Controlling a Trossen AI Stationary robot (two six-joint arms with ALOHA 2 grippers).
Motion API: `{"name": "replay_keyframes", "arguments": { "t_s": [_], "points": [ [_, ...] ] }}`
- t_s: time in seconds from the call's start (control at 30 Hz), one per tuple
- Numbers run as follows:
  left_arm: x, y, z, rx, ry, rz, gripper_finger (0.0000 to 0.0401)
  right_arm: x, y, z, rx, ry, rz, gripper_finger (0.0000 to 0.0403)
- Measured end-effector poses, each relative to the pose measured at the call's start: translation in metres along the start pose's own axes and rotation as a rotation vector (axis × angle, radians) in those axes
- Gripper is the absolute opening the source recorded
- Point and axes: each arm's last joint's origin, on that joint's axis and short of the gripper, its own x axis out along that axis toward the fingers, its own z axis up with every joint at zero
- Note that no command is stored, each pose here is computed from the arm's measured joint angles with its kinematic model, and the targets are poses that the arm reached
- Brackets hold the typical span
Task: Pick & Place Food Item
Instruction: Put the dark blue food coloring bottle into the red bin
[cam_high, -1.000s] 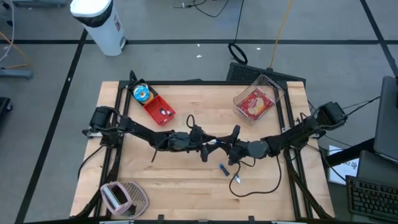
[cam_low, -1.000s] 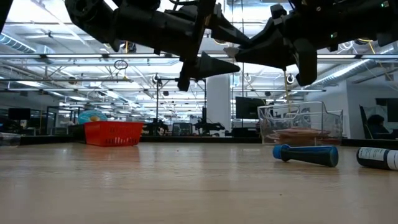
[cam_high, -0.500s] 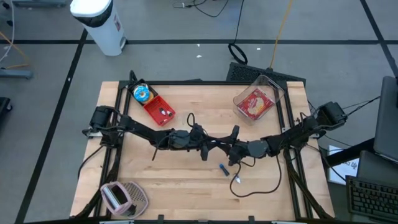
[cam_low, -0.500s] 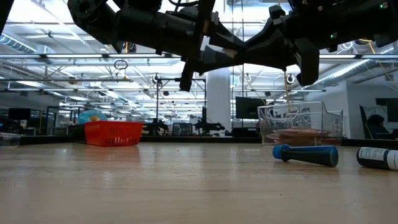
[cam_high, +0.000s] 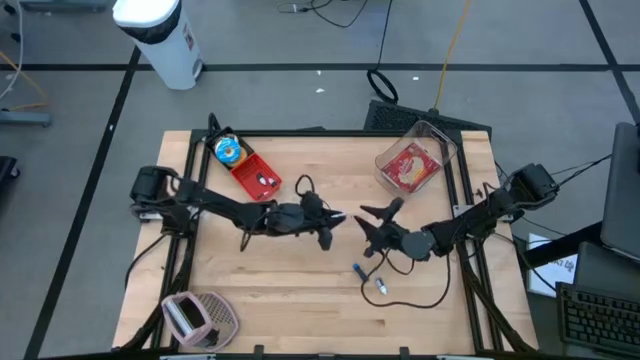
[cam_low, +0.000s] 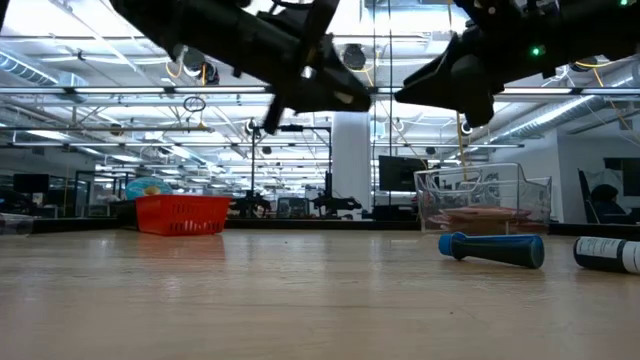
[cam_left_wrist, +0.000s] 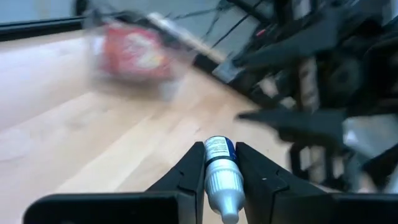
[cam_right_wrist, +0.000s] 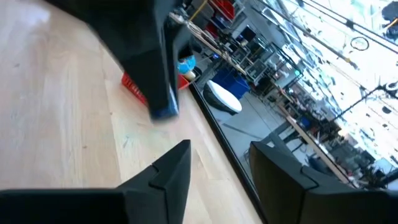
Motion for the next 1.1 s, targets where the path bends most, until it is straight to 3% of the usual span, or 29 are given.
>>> {"name": "replay_keyframes", "arguments": {
  "t_s": [0.2,0.33,0.8,1.1],
  "points": [
    [-0.029,0.003,0.012,0.102,0.044,0.227,0.0064,-0.001,0.003,-0.004,0.033,0.018,0.031,0.0158],
    [-0.052,0.016,0.011,0.098,0.039,0.290,0.0064,0.002,0.003,-0.007,0.058,0.030,0.053,0.0153],
    [-0.135,0.128,-0.045,-0.255,-0.134,0.431,0.0064,0.008,-0.005,-0.006,0.153,-0.002,0.137,0.0146],
    [-0.154,0.159,-0.069,-0.421,-0.202,0.549,0.0064,0.012,-0.006,-0.009,0.177,0.018,0.128,0.0145]
  ]
}}
